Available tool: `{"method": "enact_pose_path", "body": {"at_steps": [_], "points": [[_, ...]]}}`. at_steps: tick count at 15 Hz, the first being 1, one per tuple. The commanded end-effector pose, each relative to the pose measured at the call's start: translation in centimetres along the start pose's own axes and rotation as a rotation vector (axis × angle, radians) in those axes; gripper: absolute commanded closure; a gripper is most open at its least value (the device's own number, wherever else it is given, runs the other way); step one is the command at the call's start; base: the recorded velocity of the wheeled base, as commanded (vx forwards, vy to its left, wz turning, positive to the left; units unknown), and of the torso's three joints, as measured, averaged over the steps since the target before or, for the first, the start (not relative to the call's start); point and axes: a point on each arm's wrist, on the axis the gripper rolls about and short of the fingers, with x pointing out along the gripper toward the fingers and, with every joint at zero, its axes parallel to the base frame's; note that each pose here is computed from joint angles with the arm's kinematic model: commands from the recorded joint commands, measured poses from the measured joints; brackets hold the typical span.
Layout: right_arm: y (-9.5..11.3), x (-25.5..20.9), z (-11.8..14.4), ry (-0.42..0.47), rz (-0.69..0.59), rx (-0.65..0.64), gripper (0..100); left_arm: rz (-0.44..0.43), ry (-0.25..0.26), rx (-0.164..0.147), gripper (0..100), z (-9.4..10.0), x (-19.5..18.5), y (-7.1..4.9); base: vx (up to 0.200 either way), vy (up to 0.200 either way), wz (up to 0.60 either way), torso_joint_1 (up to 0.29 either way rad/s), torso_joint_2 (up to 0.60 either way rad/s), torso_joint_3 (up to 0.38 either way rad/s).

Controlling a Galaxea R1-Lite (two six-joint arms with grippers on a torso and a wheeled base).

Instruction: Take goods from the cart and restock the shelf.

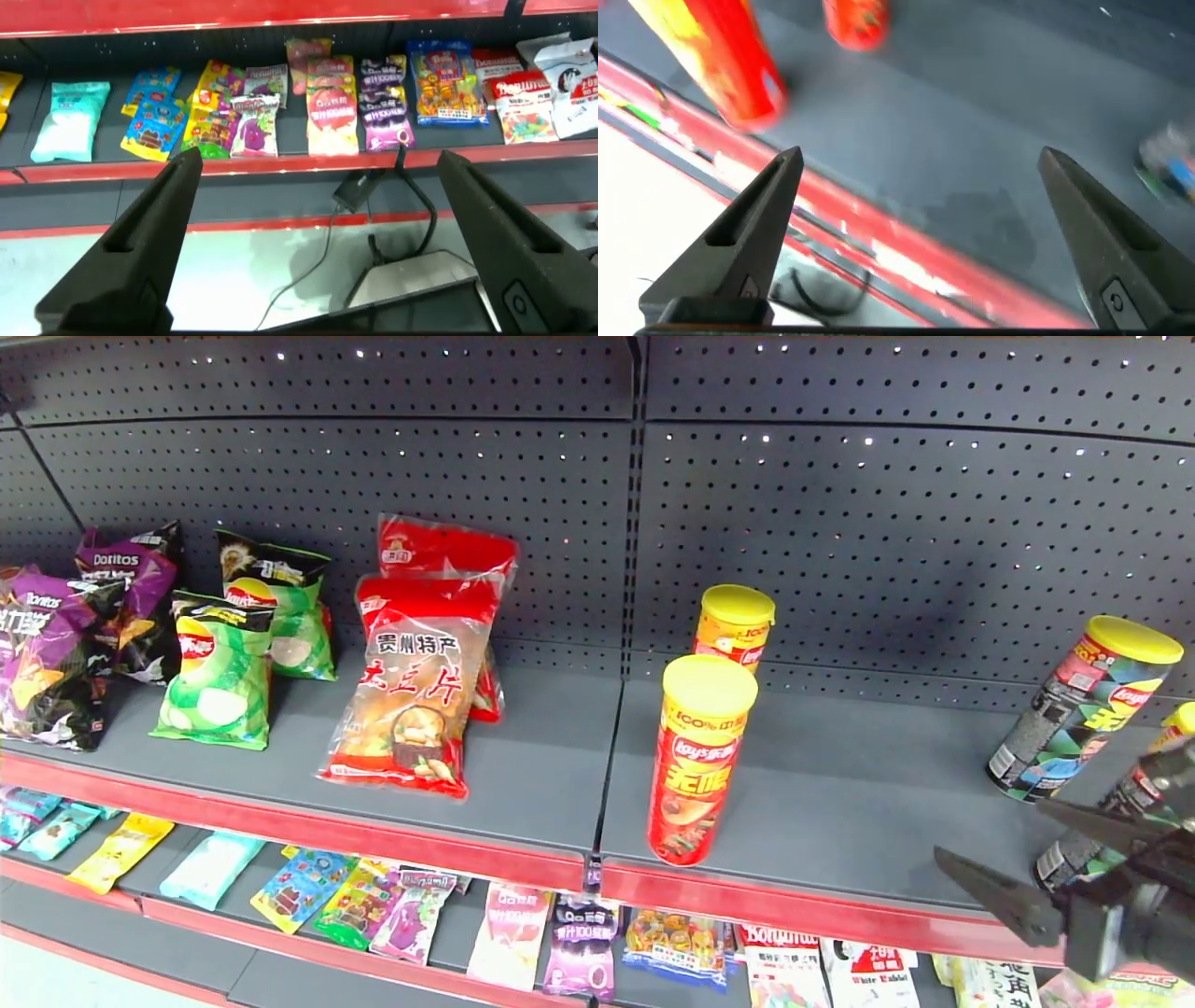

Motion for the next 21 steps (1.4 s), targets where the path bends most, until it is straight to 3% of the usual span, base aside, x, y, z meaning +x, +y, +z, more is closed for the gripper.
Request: {"method": "enact_pose_path", "body": {"at_steps": [1,4,9,16,21], "points": [[-0.8,-4.9,-2.2,-0.074,-0.046,0.0,0,0.001,0.037,-0.003,0,0.6,0.3,0.1,0.0,0.0,0.0,0.0,0.0,0.0],[-1.4,-8.9,-5.1,-0.026,-0.123,-0.03,0,-0.014,0.103,-0.005,0,2.4,1.0,0.3,0.0,0.0,0.0,0.0,0.0,0.0],[-1.4,-10.1,-6.5,-0.006,-0.184,-0.063,0,-0.021,0.095,-0.004,0,3.6,2.1,0.6,0.0,0.0,0.0,0.0,0.0,0.0],[-1.4,-10.2,-6.7,-0.013,-0.185,-0.069,0,-0.022,0.087,-0.002,0,3.9,2.2,0.6,0.0,0.0,-0.51,0.005,0.0,0.001],[-1.2,-10.4,-8.5,-0.057,-0.179,-0.044,0,-0.054,0.118,0.006,0,5.4,4.2,0.8,0.0,0.0,0.0,0.0,0.0,0.0]]}}
